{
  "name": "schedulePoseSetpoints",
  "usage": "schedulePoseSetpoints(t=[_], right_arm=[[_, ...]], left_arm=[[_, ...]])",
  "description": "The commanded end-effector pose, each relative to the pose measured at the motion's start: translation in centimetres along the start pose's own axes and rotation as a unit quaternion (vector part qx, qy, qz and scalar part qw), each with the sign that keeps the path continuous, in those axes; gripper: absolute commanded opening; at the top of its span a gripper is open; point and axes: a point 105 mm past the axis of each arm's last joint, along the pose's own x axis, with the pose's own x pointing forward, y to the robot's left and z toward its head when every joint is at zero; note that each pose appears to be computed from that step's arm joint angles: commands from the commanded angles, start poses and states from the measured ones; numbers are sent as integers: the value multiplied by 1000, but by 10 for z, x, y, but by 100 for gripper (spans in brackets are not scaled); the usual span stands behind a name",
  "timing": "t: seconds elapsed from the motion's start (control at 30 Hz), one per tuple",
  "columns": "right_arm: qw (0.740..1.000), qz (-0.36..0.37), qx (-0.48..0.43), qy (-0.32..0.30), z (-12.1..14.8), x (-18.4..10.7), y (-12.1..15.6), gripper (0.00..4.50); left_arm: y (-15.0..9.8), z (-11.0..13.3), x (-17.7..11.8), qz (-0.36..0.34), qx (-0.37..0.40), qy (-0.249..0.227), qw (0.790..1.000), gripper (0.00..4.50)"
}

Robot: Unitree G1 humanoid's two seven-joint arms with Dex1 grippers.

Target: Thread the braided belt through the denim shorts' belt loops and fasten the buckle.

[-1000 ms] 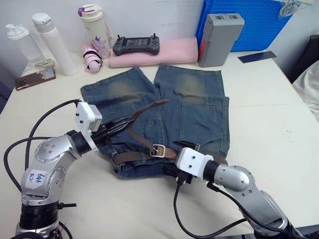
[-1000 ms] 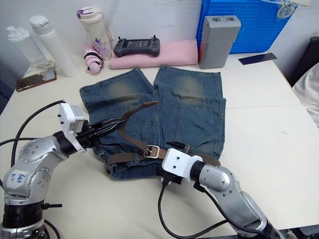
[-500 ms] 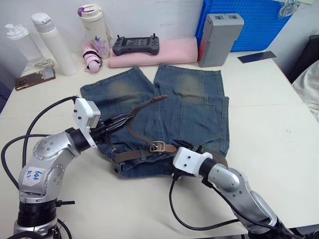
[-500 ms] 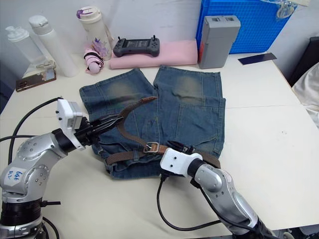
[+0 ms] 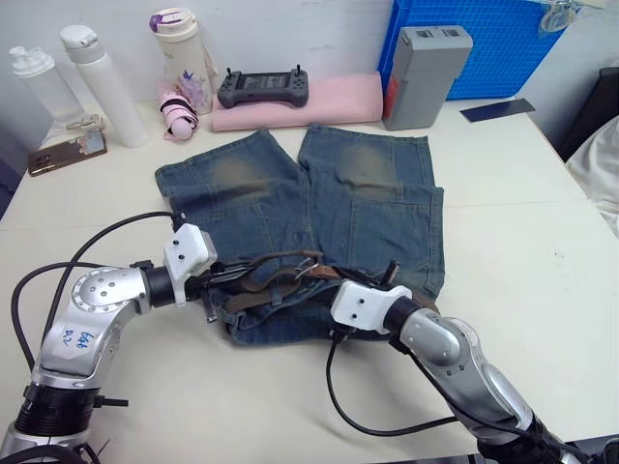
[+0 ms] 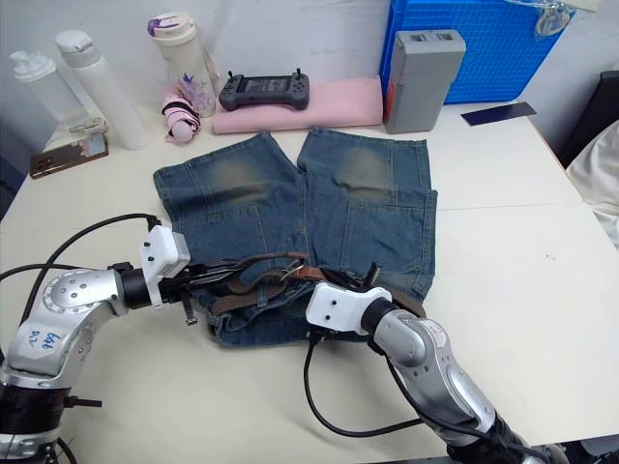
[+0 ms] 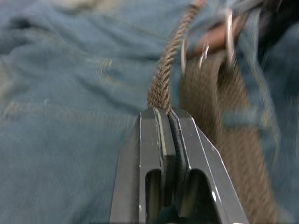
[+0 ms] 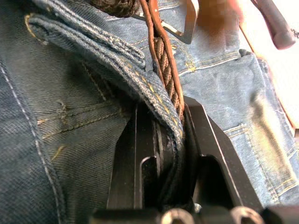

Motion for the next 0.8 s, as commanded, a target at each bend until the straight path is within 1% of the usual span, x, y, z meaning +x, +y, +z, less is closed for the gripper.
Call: schedulePoseSetpoints(t=[0.03,0.23,0.33,0.5,0.67,0.8], right_arm=[[1000,-12,-1,-7,5,0,-4,1],[1000,-10,15,1,1,1,-4,1],[1000,-9,20,3,0,1,-3,1],[1000,-8,23,4,1,2,-3,1],[1000,-8,28,7,0,1,-3,1],[999,-10,30,8,0,2,-3,1]], left_arm=[[8,9,-4,-3,35,-3,999,0],[7,10,-10,-34,69,12,997,0],[5,11,-11,-45,69,12,997,0],[6,3,-13,-43,63,35,996,0],[4,-3,-14,-44,55,47,996,0],[6,-9,-16,-42,68,64,995,0]])
